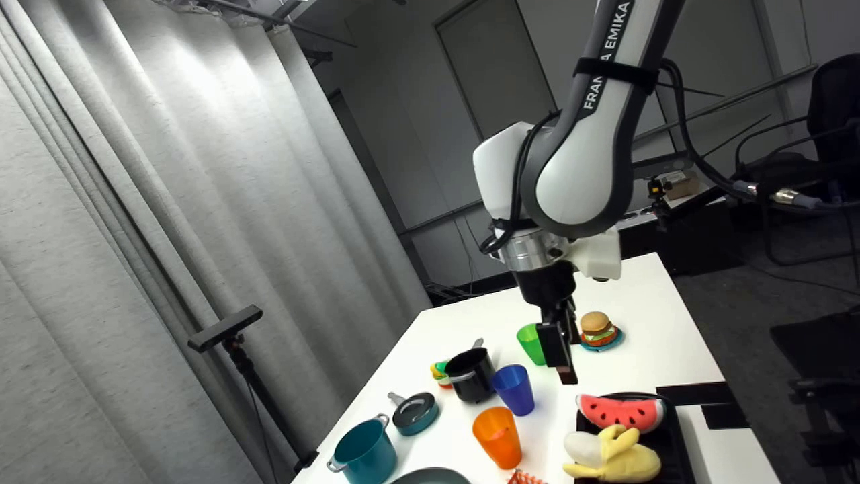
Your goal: Take the banana, watermelon and peach plushies from the box one at a time and put them on the black plate
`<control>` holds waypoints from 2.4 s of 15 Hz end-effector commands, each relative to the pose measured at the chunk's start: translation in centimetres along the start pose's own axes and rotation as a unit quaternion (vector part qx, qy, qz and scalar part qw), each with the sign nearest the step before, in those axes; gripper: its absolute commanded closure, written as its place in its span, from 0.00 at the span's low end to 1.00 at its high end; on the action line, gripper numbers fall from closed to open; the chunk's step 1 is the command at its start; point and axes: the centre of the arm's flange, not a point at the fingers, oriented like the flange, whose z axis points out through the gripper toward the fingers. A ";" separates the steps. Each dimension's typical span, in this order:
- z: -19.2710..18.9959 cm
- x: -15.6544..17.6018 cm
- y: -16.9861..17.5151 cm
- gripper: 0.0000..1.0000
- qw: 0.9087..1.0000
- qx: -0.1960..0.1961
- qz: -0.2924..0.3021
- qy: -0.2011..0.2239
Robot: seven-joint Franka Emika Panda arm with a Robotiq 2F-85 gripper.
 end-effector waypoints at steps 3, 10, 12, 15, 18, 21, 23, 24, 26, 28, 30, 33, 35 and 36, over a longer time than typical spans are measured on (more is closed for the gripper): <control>-1.8 1.5 -5.2 0.00 0.998 -0.012 -0.066 0.014; -2.9 3.1 -12.7 0.00 0.982 -0.032 -0.183 0.027; -3.1 3.4 -14.6 0.00 0.977 -0.035 -0.210 0.030; -3.0 3.8 -17.2 0.00 0.968 -0.037 -0.247 0.031; -2.8 4.0 -19.4 0.00 0.960 -0.037 -0.277 0.029; -2.2 4.2 -21.1 0.00 0.952 -0.036 -0.302 0.024; -1.6 4.3 -21.9 0.00 0.948 -0.033 -0.315 0.018; -1.2 4.3 -22.3 0.00 0.947 -0.031 -0.320 0.016; -0.3 4.5 -22.7 0.00 0.945 -0.028 -0.327 0.010; 0.6 4.7 -23.0 0.00 0.944 -0.026 -0.329 0.004; 1.5 5.1 -23.1 0.00 0.944 -0.023 -0.329 -0.001; 3.0 5.7 -23.6 0.00 0.945 -0.019 -0.328 -0.008; 3.9 5.9 -24.0 0.00 0.944 -0.017 -0.329 -0.013; 4.4 6.0 -24.2 0.00 0.944 -0.016 -0.330 -0.015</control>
